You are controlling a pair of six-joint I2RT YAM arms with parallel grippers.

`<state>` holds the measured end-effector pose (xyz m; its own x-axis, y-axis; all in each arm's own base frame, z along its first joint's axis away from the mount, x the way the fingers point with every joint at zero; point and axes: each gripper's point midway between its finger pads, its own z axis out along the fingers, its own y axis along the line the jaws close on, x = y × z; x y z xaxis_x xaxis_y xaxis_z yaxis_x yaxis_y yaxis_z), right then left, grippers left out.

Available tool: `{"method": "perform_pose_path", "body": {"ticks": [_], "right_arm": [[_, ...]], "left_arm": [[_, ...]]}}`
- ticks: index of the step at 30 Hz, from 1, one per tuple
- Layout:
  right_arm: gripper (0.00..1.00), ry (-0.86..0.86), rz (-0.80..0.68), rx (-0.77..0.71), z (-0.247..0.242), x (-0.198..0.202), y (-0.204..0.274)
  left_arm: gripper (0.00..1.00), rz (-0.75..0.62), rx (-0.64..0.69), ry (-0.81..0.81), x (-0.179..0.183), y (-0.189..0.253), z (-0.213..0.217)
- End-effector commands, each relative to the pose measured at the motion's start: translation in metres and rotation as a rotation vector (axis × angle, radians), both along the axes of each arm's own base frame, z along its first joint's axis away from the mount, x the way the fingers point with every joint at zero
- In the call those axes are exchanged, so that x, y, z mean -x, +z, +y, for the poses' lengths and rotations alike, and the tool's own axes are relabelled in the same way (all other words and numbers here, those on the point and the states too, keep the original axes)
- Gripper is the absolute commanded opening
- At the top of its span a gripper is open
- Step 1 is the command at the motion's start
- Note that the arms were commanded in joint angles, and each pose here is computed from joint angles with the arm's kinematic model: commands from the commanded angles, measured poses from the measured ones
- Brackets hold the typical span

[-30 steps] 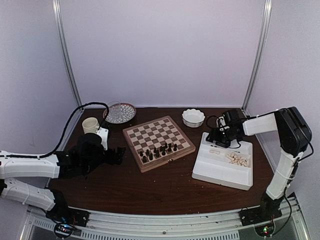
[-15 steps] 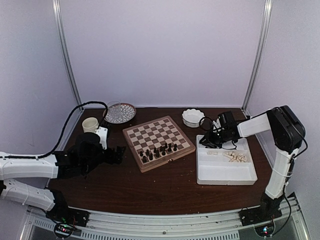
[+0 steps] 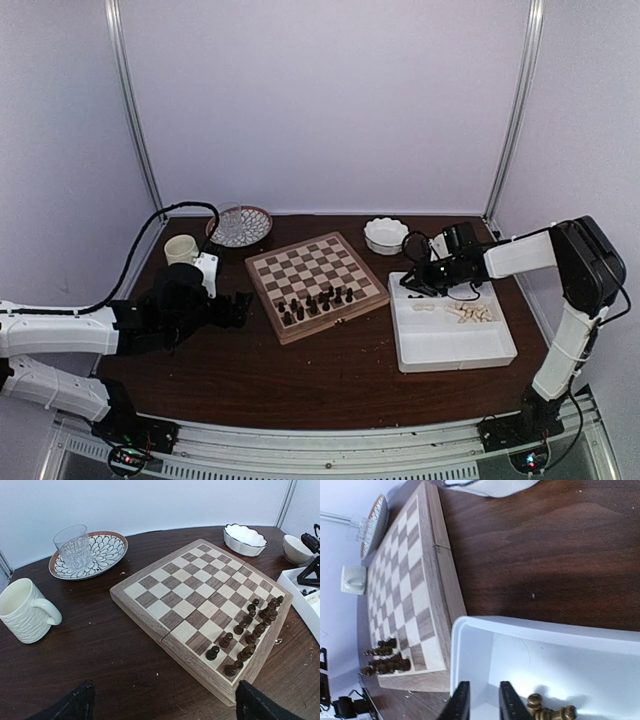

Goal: Set up the chess pieces on the board
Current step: Move the chessboard to the center of the board.

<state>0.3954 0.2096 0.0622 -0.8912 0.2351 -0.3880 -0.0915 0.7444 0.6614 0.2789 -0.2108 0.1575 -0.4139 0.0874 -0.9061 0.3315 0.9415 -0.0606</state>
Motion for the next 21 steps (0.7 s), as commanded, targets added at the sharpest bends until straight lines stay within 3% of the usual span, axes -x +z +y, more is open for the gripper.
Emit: {"method": "perform_pose_path", "body": {"ticks": [1,9,16,21], "right_arm": [[0.29,-0.028,0.015,0.176,-0.022,0.003,-0.01],[0.45,0.081,0.093,0.369,-0.017,0.011,-0.036],[0.46,0.161,0.077,0.697,-0.014,0.018,-0.037],[0.47,0.193,0.099,0.8,-0.015,0.021,-0.049]], "left_arm": [[0.98,-0.044,0.03,-0.005,-0.005,0.02,-0.005],[0.98,-0.062,0.016,0.01,-0.005,0.023,0.0],[0.98,-0.059,0.003,0.009,-0.007,0.023,-0.002],[0.98,-0.062,0.006,0.006,-0.006,0.026,-0.002]]}}
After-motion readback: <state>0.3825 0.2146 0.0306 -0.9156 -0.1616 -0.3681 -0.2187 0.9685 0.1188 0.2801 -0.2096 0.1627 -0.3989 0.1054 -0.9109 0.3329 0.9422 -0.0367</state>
